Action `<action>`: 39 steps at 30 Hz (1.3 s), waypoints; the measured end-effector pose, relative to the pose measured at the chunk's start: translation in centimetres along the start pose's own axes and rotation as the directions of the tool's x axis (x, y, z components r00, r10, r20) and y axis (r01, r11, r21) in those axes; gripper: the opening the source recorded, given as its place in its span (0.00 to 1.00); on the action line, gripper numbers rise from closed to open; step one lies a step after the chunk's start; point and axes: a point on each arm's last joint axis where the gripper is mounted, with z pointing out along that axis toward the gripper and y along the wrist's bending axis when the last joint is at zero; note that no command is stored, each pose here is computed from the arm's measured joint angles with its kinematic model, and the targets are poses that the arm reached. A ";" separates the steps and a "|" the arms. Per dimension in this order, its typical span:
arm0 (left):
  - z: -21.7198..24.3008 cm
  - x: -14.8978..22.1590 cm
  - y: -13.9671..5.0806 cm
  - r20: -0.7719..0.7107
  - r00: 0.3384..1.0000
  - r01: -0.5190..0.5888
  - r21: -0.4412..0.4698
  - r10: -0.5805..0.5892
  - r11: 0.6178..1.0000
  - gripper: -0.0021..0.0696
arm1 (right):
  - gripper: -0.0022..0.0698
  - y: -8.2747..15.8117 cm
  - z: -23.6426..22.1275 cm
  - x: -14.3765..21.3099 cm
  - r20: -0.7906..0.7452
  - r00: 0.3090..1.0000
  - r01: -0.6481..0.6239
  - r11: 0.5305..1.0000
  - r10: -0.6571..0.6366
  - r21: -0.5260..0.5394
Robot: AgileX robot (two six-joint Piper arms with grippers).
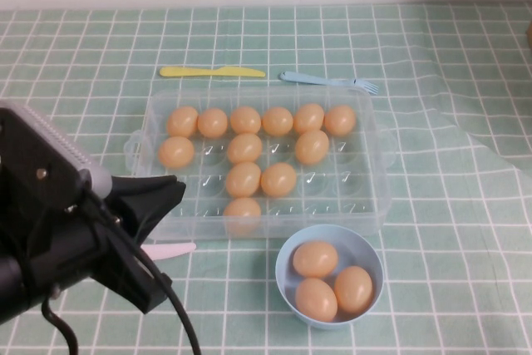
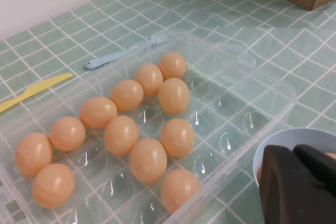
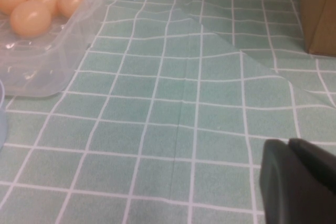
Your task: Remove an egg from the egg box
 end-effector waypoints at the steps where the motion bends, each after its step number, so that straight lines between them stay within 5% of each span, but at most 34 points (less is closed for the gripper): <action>1: 0.0 0.0 0.0 0.000 1.000 0.000 0.000 0.000 1.000 0.03 | 0.01 0.0 0.0 0.0 0.000 1.000 0.000 1.000 0.000 0.000; 8: -1.1 0.1 0.1 0.047 0.998 -0.034 -0.045 0.036 0.998 0.03 | 0.01 0.0 0.0 0.0 0.000 1.000 0.000 1.000 0.000 0.000; 14: -4.8 0.9 0.7 0.197 0.975 -0.062 -0.205 0.103 0.977 0.03 | 0.01 0.0 0.0 0.0 0.000 1.000 0.000 1.000 0.000 0.000; 26: -10.4 7.0 1.1 0.376 0.921 0.119 -0.517 0.100 0.847 0.03 | 0.01 0.0 0.0 0.0 0.000 1.000 0.000 1.000 0.000 0.000; 31: -10.6 10.3 0.2 0.426 0.895 0.132 -0.535 0.131 0.835 0.03 | 0.01 0.0 0.0 0.0 0.000 1.000 0.000 1.000 0.000 0.000; 39: -8.9 14.0 0.3 0.317 0.947 0.145 -0.549 0.045 0.823 0.03 | 0.01 0.0 0.0 0.0 -0.002 1.000 0.000 1.000 0.000 0.000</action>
